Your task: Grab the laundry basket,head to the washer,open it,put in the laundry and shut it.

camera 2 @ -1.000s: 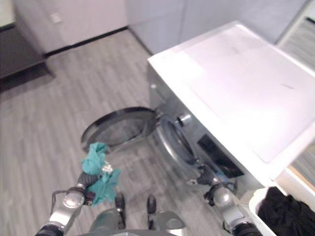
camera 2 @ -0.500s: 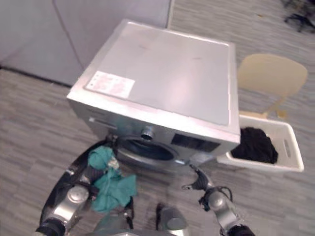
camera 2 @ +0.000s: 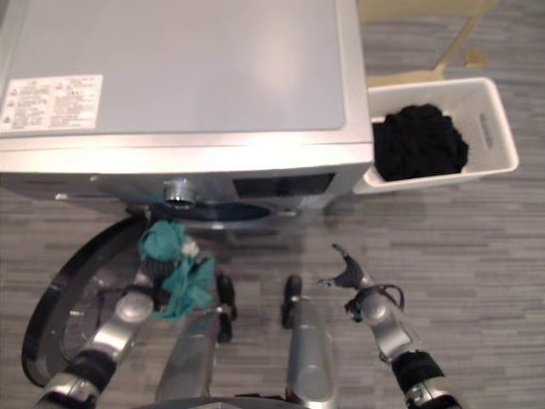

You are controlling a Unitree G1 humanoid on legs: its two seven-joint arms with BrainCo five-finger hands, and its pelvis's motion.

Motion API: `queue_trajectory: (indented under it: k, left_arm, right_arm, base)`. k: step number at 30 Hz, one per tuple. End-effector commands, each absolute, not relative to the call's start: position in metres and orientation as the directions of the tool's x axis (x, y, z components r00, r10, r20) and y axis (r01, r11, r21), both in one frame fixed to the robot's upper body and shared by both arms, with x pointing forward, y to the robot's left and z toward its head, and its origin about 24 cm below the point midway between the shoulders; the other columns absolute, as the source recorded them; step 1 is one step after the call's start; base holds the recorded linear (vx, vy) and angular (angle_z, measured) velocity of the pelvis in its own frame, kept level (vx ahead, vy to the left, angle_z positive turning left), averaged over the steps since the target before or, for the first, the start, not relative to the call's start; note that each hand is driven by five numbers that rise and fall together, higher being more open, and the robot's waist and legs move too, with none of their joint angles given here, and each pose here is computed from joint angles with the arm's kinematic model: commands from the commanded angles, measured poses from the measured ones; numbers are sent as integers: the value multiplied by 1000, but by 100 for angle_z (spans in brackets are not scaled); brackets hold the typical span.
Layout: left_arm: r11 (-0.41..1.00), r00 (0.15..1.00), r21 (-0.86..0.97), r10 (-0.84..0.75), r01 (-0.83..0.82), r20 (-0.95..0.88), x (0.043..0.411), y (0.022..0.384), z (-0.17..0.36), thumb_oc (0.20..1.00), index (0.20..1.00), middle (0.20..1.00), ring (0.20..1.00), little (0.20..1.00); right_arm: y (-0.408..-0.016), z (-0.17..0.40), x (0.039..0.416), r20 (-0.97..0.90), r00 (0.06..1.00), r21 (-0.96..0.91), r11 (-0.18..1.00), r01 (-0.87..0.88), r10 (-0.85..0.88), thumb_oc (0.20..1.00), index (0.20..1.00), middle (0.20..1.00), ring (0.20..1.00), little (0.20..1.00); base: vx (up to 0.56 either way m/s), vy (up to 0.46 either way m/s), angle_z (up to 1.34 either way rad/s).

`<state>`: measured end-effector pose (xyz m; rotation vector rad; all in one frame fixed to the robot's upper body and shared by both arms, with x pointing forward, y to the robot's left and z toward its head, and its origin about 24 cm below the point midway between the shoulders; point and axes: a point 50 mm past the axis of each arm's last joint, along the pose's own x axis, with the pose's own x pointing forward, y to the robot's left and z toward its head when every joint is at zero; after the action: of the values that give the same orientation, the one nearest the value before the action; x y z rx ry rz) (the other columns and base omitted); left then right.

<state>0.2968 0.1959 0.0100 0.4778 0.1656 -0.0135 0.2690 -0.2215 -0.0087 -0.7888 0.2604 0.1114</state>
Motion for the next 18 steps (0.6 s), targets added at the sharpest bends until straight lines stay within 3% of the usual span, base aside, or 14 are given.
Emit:
queue_trajectory:
  k: [1, 3, 10, 13, 15, 18]
  left_arm:
    - [860, 993, 500, 64, -105, 97, 322, 199, 63, 200, 200, 200, 200, 200]
    - [847, 987, 514, 66, -132, 144, 330, 200, 78, 200, 200, 200, 200, 200]
    - [715, 848, 546, 124, -437, 516, 384, 222, 229, 200, 200, 200, 200, 200]
    - [669, 773, 528, 111, -523, 625, 386, 223, 279, 200, 200, 200, 200, 200]
    - [574, 630, 501, 33, -647, 776, 373, 214, 351, 200, 200, 200, 200, 200]
    - [480, 583, 506, 13, -717, 812, 367, 218, 380, 200, 200, 200, 200, 200]
  right_arm:
    - [-224, 25, 282, -97, 995, -709, 703, -58, -16, 1000, 1000, 1000, 1000, 1000]
    - [-226, 31, 285, -67, 997, -706, 708, -28, -27, 1000, 1000, 1000, 1000, 1000]
    - [-229, 53, 288, 51, 998, -659, 750, 53, -26, 1000, 1000, 1000, 1000, 1000]
    - [-229, 54, 288, 57, 998, -661, 749, 48, -14, 1000, 1000, 1000, 1000, 1000]
    - [-228, 58, 288, 71, 997, -657, 754, 27, 26, 1000, 1000, 1000, 1000, 1000]
    - [-227, 58, 287, 65, 997, -641, 768, 3, 50, 1000, 1000, 1000, 1000, 1000]
  base:
    - [-189, 104, 3]
    - [-130, 55, -18]
    - [-78, 49, -22]
    - [7, 24, -12]
    - [45, 20, -30]
    - [31, 22, -10]
